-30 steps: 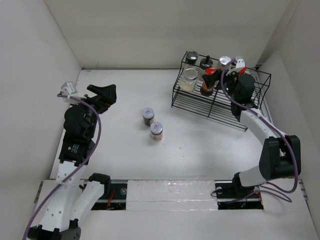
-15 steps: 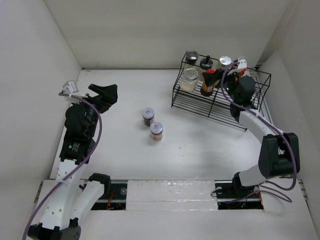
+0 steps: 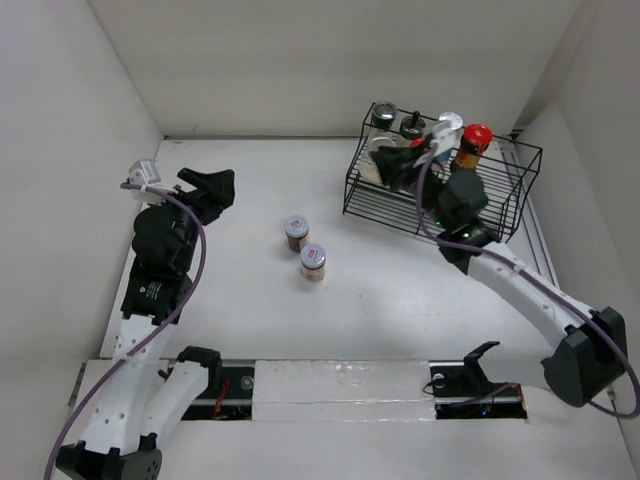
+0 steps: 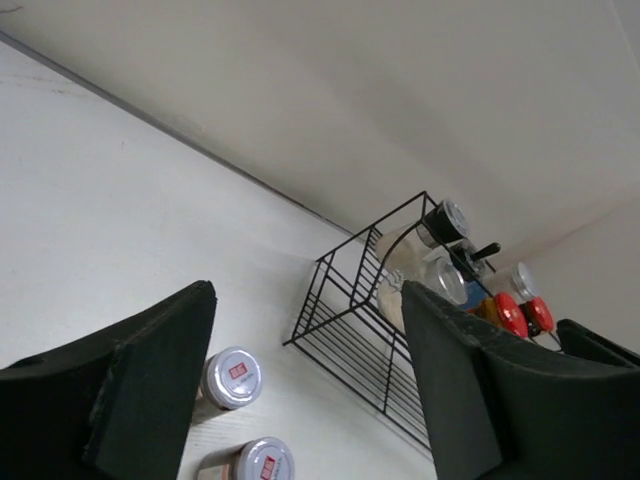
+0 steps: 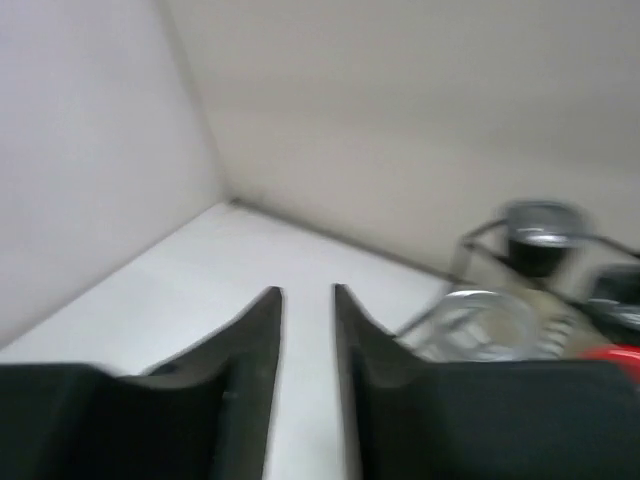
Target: Organize the condiment bottles
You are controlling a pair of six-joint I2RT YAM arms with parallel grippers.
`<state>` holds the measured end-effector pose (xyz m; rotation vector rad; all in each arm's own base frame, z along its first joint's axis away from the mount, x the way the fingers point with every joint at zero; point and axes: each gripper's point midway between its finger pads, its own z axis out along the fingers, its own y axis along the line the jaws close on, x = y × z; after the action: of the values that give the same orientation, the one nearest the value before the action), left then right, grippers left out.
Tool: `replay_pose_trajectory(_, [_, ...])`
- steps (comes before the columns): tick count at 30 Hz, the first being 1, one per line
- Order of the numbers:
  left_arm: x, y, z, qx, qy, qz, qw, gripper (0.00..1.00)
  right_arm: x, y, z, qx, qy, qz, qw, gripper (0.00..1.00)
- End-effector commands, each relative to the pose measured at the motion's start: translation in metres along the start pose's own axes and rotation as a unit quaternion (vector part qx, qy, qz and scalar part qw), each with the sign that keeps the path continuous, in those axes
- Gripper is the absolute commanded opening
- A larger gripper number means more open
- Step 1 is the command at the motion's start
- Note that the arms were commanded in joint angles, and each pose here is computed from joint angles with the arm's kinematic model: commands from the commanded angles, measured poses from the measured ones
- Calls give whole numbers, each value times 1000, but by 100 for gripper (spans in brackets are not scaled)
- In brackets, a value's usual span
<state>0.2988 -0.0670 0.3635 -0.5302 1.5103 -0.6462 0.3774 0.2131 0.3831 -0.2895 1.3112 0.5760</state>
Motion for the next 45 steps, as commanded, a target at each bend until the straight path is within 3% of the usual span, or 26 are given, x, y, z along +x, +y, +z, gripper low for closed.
replay_pose_trajectory(1, [-6, -8, 2, 21, -13, 3, 1000, 69, 72, 44, 18, -34, 89, -6, 995, 38])
replay_pose_trajectory(3, [-4, -7, 5, 18, -9, 4, 1000, 52, 122, 72, 25, -61, 152, -3, 986, 67])
replay_pose_trajectory(5, [-2, -8, 5, 21, -6, 4, 1000, 37, 150, 89, 27, -87, 186, 0, 979, 79])
replay_pose_trajectory(6, [-2, -8, 5, 21, -6, 4, 1000, 34, 163, 98, 27, -95, 202, 0, 975, 84])
replay_pose_trajectory(8, [-6, -12, 1, 32, -10, 8, 999, 34, 191, 109, 32, -109, 245, 1, 963, 93])
replay_pose_trajectory(10, [-3, -10, 4, 28, -6, 14, 999, 44, 215, 120, 34, -118, 281, -6, 952, 99])
replay_pose_trajectory(11, [-2, -9, 4, 25, -3, 14, 1000, 59, 223, 120, 35, -119, 290, -12, 950, 99])
replay_pose_trajectory(15, [-6, -14, 1, 37, -9, 13, 999, 85, 250, 129, 42, -133, 315, -10, 940, 100])
replay_pose_trajectory(26, [-4, -15, 1, 40, -5, 13, 999, 88, 305, 140, 53, -127, 367, -19, 921, 96])
replay_pose_trajectory(27, [-2, -13, -1, 39, -5, 13, 999, 87, 306, 139, 55, -121, 369, -16, 922, 94])
replay_pose_trajectory(30, [1, -12, 2, 39, 2, 14, 999, 86, 309, 140, 56, -112, 373, -17, 921, 76])
replay_pose_trajectory(31, [1, -13, 2, 39, 3, 9, 999, 84, 304, 142, 60, -113, 366, -17, 924, 61])
replay_pose_trajectory(34, [2, -14, 1, 43, 6, 9, 999, 81, 260, 143, 77, -108, 324, -22, 940, 51])
replay_pose_trajectory(37, [1, -12, 2, 38, 2, 9, 999, 78, 200, 150, 90, -116, 254, -14, 960, 50])
replay_pose_trajectory(38, [1, -12, 2, 38, 2, 9, 999, 78, 155, 153, 92, -122, 201, -8, 972, 49])
replay_pose_trajectory(40, [-1, -14, -1, 41, -2, 9, 999, 78, 109, 150, 90, -112, 149, -5, 982, 49])
replay_pose_trajectory(45, [-1, -11, -1, 35, -1, 9, 999, 78, -19, 83, 50, -31, 26, -17, 999, 47])
